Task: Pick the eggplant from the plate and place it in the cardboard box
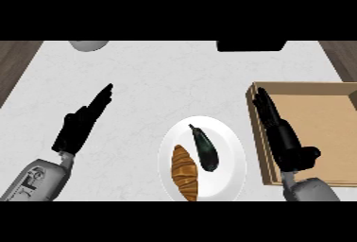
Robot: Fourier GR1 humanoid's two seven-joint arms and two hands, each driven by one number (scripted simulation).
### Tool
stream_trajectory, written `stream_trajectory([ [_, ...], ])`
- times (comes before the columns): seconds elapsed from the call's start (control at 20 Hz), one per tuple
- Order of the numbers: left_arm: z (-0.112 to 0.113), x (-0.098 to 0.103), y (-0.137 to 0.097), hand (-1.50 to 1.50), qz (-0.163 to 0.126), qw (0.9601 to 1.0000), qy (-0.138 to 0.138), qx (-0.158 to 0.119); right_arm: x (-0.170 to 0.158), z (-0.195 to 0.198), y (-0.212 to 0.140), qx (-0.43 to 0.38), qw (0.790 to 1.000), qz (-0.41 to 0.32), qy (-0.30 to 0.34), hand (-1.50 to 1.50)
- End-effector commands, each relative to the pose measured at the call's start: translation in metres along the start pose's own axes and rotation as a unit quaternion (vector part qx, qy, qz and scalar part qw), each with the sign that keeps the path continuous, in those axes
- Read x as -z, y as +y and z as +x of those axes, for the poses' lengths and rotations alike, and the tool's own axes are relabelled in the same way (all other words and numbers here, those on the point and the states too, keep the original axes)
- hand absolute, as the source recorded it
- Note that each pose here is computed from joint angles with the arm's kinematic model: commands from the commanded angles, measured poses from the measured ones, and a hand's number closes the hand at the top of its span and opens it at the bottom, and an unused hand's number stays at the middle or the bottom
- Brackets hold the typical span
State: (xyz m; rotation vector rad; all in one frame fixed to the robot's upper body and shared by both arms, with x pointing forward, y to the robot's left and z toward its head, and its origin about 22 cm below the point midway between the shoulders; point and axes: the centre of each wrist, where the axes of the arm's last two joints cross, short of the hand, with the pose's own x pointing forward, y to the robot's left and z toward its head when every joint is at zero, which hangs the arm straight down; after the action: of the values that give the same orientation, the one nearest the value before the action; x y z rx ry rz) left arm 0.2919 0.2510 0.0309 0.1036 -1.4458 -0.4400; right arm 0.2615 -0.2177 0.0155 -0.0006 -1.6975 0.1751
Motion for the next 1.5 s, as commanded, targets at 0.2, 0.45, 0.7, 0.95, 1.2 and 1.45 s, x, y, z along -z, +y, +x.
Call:
stream_trajectory([
  [0.2,0.038,0.003,0.031,0.0,0.018,0.9881,-0.142,0.057,0.083,0.11,-0.066,0.025,0.998,0.024,-0.046,-1.5],
  [0.45,0.039,-0.003,0.028,0.0,-0.002,0.9859,-0.161,0.044,0.1,0.073,-0.117,-0.098,0.991,0.08,0.047,-1.5],
  [0.7,0.017,-0.004,0.021,0.0,-0.005,0.988,-0.151,0.031,0.094,0.055,-0.096,-0.19,0.964,0.185,-0.033,-1.5],
  [0.95,0.036,-0.002,0.034,0.0,-0.003,0.9867,-0.159,0.034,0.103,0.057,-0.086,-0.257,0.926,0.274,-0.043,-1.5],
  [1.2,0.034,-0.002,0.031,0.0,-0.006,0.9879,-0.152,0.028,0.125,0.108,-0.07,-0.363,0.86,0.358,0.014,-1.5],
  [1.45,0.029,-0.002,0.037,0.0,0.006,0.9873,-0.154,0.037,0.123,0.111,-0.004,-0.399,0.806,0.435,0.031,-1.5],
])
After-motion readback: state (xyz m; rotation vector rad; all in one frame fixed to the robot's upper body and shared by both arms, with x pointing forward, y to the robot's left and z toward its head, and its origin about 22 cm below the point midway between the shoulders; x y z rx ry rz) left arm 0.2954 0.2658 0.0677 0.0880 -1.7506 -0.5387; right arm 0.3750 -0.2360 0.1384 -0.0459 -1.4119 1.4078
